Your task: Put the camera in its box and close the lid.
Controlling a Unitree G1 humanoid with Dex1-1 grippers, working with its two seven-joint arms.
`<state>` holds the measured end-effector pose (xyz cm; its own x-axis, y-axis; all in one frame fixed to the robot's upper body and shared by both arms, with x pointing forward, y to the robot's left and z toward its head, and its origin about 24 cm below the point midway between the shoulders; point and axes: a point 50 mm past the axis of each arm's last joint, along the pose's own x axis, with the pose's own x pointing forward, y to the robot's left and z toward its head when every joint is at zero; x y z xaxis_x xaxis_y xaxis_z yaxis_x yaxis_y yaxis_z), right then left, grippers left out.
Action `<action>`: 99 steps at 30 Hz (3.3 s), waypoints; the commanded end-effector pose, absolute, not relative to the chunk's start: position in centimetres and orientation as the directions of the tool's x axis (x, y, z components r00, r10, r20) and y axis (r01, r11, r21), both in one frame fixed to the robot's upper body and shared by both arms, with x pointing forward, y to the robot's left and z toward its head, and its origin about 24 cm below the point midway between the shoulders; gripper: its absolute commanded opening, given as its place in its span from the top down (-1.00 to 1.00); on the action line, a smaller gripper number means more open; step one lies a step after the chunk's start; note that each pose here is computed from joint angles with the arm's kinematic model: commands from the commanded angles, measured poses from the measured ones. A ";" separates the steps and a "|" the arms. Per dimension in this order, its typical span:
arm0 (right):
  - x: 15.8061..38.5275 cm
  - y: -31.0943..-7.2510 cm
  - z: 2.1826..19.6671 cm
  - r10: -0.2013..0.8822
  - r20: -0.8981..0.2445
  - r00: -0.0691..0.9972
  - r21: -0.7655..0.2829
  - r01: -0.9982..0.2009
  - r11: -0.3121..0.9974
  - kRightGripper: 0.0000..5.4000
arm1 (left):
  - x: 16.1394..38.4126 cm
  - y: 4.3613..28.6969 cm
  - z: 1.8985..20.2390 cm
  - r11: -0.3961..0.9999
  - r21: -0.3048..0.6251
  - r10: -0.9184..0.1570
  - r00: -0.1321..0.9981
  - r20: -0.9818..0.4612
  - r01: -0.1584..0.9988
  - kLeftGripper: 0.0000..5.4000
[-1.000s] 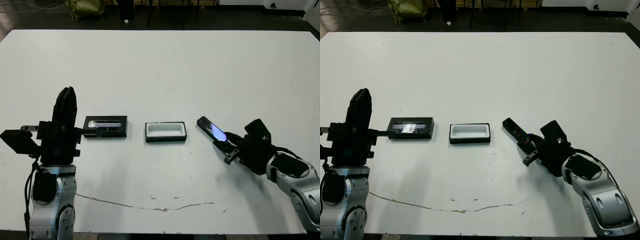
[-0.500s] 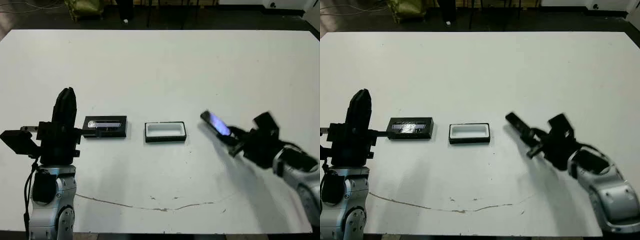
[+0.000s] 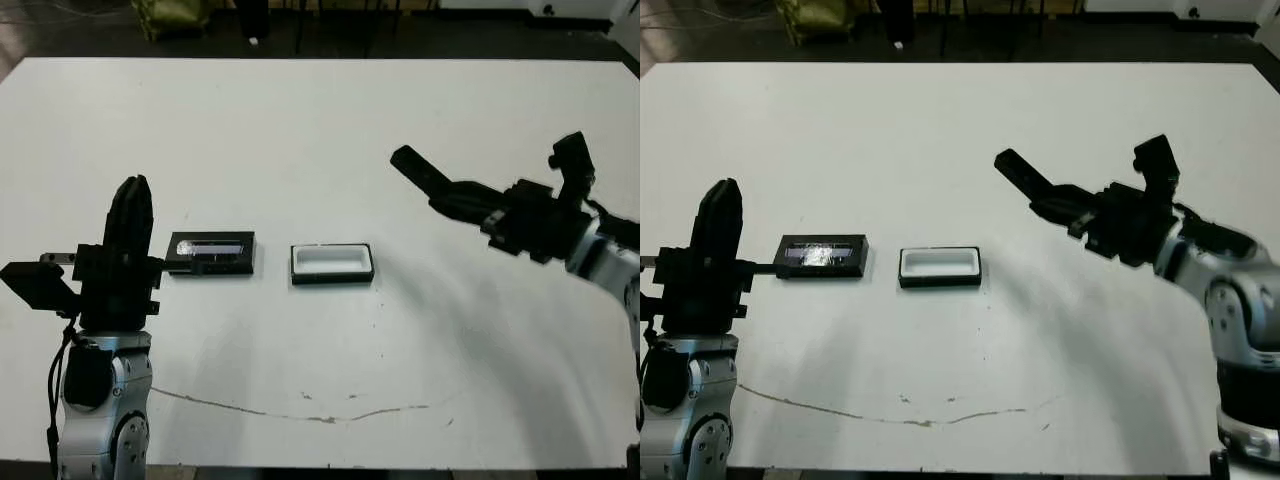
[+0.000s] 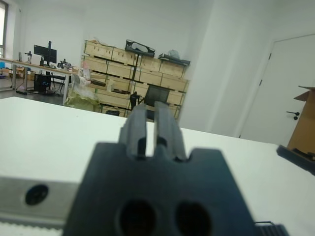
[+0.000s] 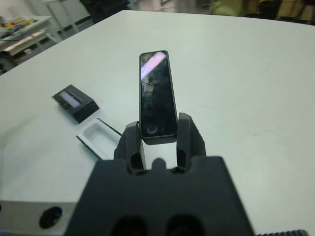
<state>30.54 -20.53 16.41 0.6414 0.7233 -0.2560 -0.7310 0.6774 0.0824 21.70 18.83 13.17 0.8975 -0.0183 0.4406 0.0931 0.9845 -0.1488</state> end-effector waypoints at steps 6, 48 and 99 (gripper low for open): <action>32.3 -18.7 16.7 0.791 -0.402 0.462 -0.183 -0.887 0.425 0.97 | 21.6 18.8 12.7 0.987 -0.142 -0.009 0.912 0.409 0.073 1.00; 34.5 -13.0 15.5 0.732 -0.681 0.029 -0.045 -0.999 -0.002 0.97 | 21.5 18.5 12.3 0.985 -0.156 -0.006 0.917 0.399 0.074 1.00; 34.1 -12.1 12.4 0.696 -0.716 -0.044 -0.013 -0.997 -0.076 0.97 | 21.4 18.5 12.3 0.983 -0.164 -0.006 0.914 0.405 0.079 1.00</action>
<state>34.57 -12.46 13.74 0.0027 0.7057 -0.7085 -0.9967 -0.0559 -0.0594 21.54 18.32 12.94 0.8975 -0.0120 0.4408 0.0917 0.9829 -0.1598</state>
